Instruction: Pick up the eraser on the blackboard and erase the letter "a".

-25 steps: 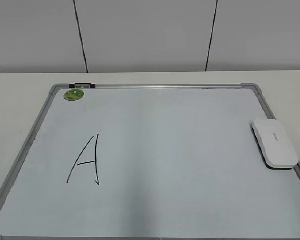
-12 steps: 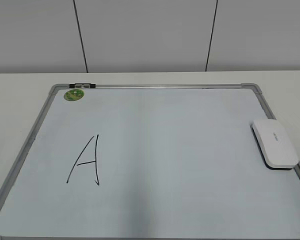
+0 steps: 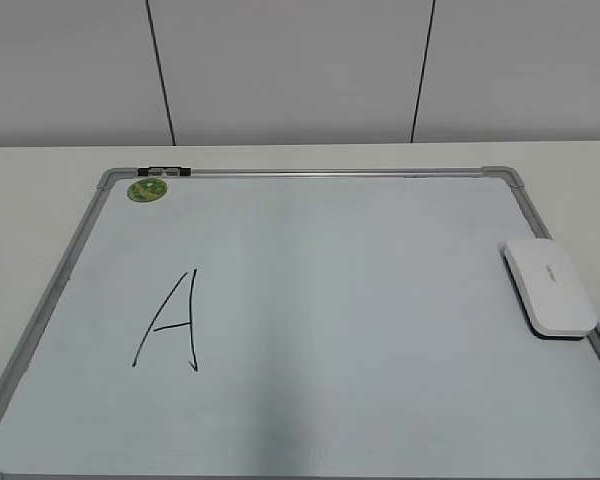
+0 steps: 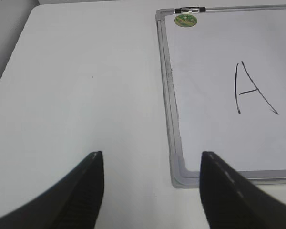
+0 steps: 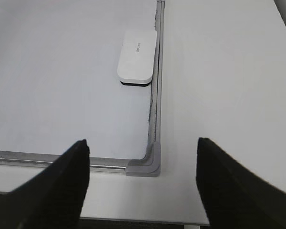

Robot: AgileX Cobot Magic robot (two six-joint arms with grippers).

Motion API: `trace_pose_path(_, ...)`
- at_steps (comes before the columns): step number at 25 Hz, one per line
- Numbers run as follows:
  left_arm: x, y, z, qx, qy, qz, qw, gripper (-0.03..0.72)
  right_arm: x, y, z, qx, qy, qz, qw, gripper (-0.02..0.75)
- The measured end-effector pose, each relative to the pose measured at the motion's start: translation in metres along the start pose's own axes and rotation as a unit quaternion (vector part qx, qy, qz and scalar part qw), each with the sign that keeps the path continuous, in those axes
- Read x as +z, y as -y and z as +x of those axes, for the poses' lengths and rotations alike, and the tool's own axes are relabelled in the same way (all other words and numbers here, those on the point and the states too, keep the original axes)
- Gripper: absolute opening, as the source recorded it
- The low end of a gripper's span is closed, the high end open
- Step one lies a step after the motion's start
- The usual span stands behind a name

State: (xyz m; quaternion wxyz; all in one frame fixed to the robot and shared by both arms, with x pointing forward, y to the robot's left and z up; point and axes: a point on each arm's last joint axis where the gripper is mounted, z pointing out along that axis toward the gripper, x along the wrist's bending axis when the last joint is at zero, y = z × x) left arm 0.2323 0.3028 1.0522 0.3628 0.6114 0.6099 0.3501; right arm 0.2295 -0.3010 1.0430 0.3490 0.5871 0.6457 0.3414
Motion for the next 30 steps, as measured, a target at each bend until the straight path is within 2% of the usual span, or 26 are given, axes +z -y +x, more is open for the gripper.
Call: trace_pose_path(30, 0.0, 0.0, 0.0, 0.0, -0.001, 0.0, 1.0, 0.449, -0.0003, 0.0002, 0.0, 0.0, 0.0, -0.001, 1.0, 0.519)
